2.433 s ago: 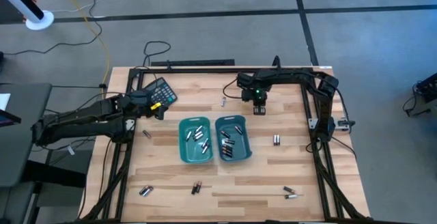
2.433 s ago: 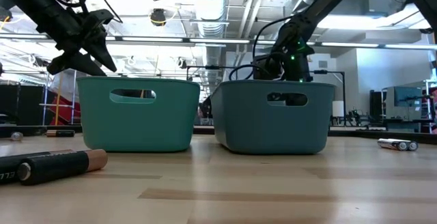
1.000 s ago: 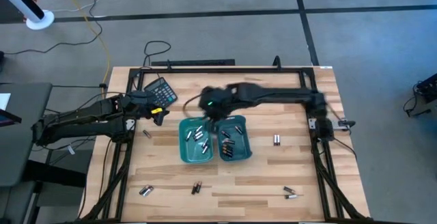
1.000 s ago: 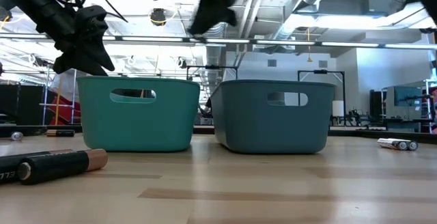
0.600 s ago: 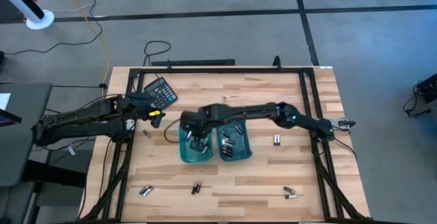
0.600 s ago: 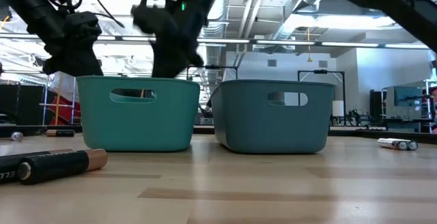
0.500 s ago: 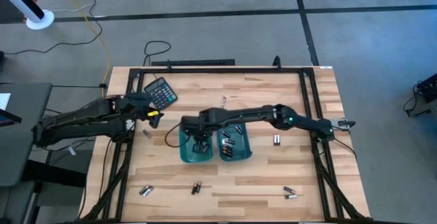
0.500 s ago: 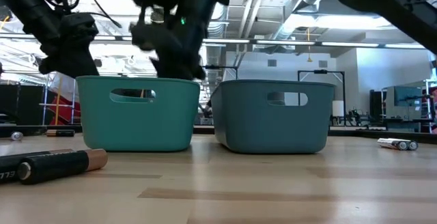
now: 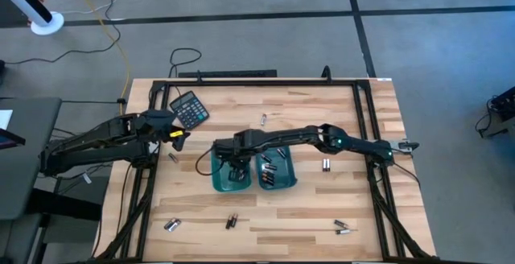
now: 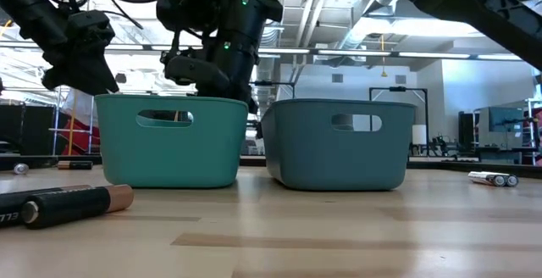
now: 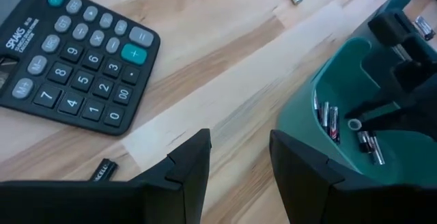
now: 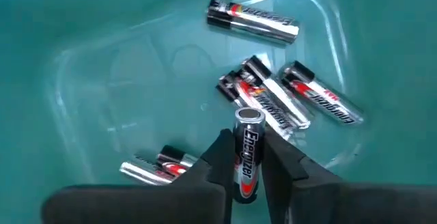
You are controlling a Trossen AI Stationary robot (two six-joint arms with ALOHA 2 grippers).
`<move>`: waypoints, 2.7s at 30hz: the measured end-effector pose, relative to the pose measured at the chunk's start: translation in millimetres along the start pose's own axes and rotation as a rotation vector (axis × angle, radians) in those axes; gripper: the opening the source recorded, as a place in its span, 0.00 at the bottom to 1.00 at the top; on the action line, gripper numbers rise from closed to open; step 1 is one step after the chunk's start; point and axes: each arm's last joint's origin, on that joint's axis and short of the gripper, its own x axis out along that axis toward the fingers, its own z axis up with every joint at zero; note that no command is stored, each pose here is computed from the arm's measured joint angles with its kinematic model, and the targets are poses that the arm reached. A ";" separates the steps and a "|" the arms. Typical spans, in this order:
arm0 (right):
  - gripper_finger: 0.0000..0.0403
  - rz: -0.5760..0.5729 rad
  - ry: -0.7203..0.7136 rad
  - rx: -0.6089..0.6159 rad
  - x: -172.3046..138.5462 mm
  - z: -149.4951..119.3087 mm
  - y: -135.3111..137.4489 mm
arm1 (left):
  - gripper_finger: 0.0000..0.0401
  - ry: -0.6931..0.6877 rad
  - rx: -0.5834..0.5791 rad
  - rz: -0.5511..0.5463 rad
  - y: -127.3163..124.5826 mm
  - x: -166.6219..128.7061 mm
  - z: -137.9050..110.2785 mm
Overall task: Sort batteries
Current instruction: Put the silver battery into the green bin, then put the black battery into the blue bin
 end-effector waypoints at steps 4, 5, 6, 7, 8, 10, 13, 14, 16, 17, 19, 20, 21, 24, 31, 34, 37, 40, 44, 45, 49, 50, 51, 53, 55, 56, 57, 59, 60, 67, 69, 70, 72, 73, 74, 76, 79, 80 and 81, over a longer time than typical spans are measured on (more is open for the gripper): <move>0.23 0.000 0.001 0.001 0.0 0.0 -0.4 | 0.36 -0.001 0.015 -0.001 -0.1 0.0 0.1; 0.24 0.000 0.000 0.001 0.0 0.1 -0.6 | 0.36 -0.001 0.016 -0.001 -0.1 0.0 0.1; 0.25 0.000 -0.001 0.001 0.0 0.2 -0.4 | 0.36 -0.001 0.017 -0.001 -0.1 0.0 0.1; 0.26 0.000 -0.001 0.001 0.0 0.2 -0.4 | 0.36 -0.001 0.017 -0.002 -0.1 0.0 0.1; 0.27 0.000 -0.001 0.001 0.0 0.2 -0.4 | 0.36 0.000 0.017 -0.001 0.0 0.0 0.0; 0.29 0.000 -0.003 0.001 0.0 0.4 -0.3 | 0.36 0.001 0.017 -0.002 -0.1 0.0 -0.1; 0.32 0.000 -0.003 0.001 -0.5 0.4 -0.3 | 0.36 0.003 0.042 -0.002 0.0 0.0 -0.2; 0.33 0.000 -0.003 0.002 -2.9 0.5 -0.4 | 0.36 0.003 0.053 -0.002 0.0 0.0 -0.2; 0.34 0.004 -0.024 0.007 -13.3 3.2 -0.8 | 0.36 0.004 0.077 -0.002 0.0 -0.1 -0.3; 0.34 0.009 -0.047 0.016 -23.3 5.2 -1.5 | 0.36 0.003 0.089 -0.002 0.0 0.0 -0.2; 0.34 0.020 -0.103 0.048 -50.5 8.7 -3.5 | 0.36 0.007 0.095 -0.009 -0.4 0.3 -0.1; 0.34 0.025 -0.128 0.061 -65.7 9.4 -5.4 | 0.36 0.009 0.096 -0.011 -0.8 0.4 0.4; 0.33 0.029 -0.147 0.075 -80.5 9.3 -7.3 | 0.36 0.014 0.100 -0.009 -1.6 0.0 1.6; 0.32 0.034 -0.196 0.078 -121.4 5.8 -12.5 | 0.36 0.016 0.103 -0.008 -7.4 -2.6 11.2; 0.31 -0.068 -0.285 0.102 -194.5 -23.0 -21.2 | 0.34 0.129 0.181 0.055 -33.4 -1.0 50.0; 0.31 -0.093 -0.276 0.171 -198.1 -42.6 -24.8 | 0.32 0.259 0.278 0.115 -44.7 5.8 65.4; 0.30 -0.079 -0.302 0.234 -195.7 -65.3 -22.2 | 0.32 0.405 0.406 0.163 -52.9 15.7 75.1; 0.30 -0.035 -0.347 0.294 -190.8 -91.8 -16.1 | 0.31 0.524 0.498 0.191 -55.8 31.1 75.5; 0.30 0.014 -0.414 0.372 -179.8 -129.2 -10.2 | 0.31 0.640 0.565 0.223 -54.1 49.2 68.5; 0.30 0.023 -0.438 0.391 -179.2 -138.6 -9.5 | 0.31 0.659 0.575 0.233 -52.9 52.6 66.9; 0.30 0.052 -0.494 0.483 -177.8 -175.8 -12.3 | 0.31 0.722 0.561 0.266 -45.2 61.5 62.7; 0.30 0.055 -0.503 0.501 -176.3 -184.9 -13.5 | 0.31 0.742 0.555 0.276 -42.3 63.5 60.4; 0.30 0.055 -0.514 0.516 -175.7 -192.6 -14.7 | 0.31 0.760 0.550 0.286 -39.0 65.7 58.0; 0.30 0.058 -0.540 0.534 -175.1 -206.9 -17.6 | 0.31 0.807 0.536 0.295 -31.5 71.1 52.6; 0.30 0.062 -0.561 0.548 -175.7 -218.2 -21.5 | 0.31 0.860 0.509 0.317 -22.7 77.4 46.9; 0.30 0.063 -0.565 0.551 -176.2 -223.6 -23.5 | 0.31 0.884 0.495 0.329 -18.7 80.9 44.4; 0.30 0.063 -0.564 0.551 -176.2 -228.8 -25.3 | 0.31 0.911 0.481 0.342 -14.5 84.7 41.9; 0.30 0.064 -0.566 0.549 -177.2 -236.6 -28.0 | 0.31 0.966 0.453 0.367 -6.8 92.8 37.7; 0.30 0.068 -0.576 0.544 -179.1 -240.0 -29.3 | 0.31 0.990 0.439 0.379 -3.9 97.2 36.8; 0.30 0.081 -0.611 0.519 -192.6 -260.9 -37.4 | 0.31 1.061 0.378 0.414 12.1 129.9 33.8; 0.30 0.085 -0.619 0.515 -197.2 -266.0 -39.4 | 0.31 1.082 0.379 0.423 16.2 136.7 32.2; 0.30 0.089 -0.625 0.516 -199.2 -268.0 -40.2 | 0.31 1.090 0.386 0.428 17.9 139.6 31.5; 0.30 0.099 -0.642 0.517 -202.7 -271.2 -41.5 | 0.31 1.102 0.419 0.437 20.4 145.1 30.5; 0.30 0.101 -0.644 0.516 -203.3 -273.6 -42.1 | 0.31 1.104 0.437 0.451 21.6 147.2 30.2; 0.30 0.105 -0.646 0.514 -204.4 -275.6 -42.4 | 0.31 1.105 0.454 0.460 22.8 149.6 29.7; 0.30 0.119 -0.660 0.514 -206.1 -278.5 -42.2 | 0.31 1.106 0.480 0.447 23.7 154.6 28.7; 0.30 0.126 -0.655 0.513 -205.6 -281.4 -41.3 | 0.31 1.113 0.494 0.416 24.4 159.6 27.5; 0.30 0.130 -0.655 0.510 -205.7 -281.5 -40.5 | 0.31 1.118 0.491 0.408 24.6 161.1 27.0; 0.30 0.131 -0.653 0.508 -205.5 -281.8 -40.0 | 0.31 1.124 0.487 0.404 24.9 162.4 26.4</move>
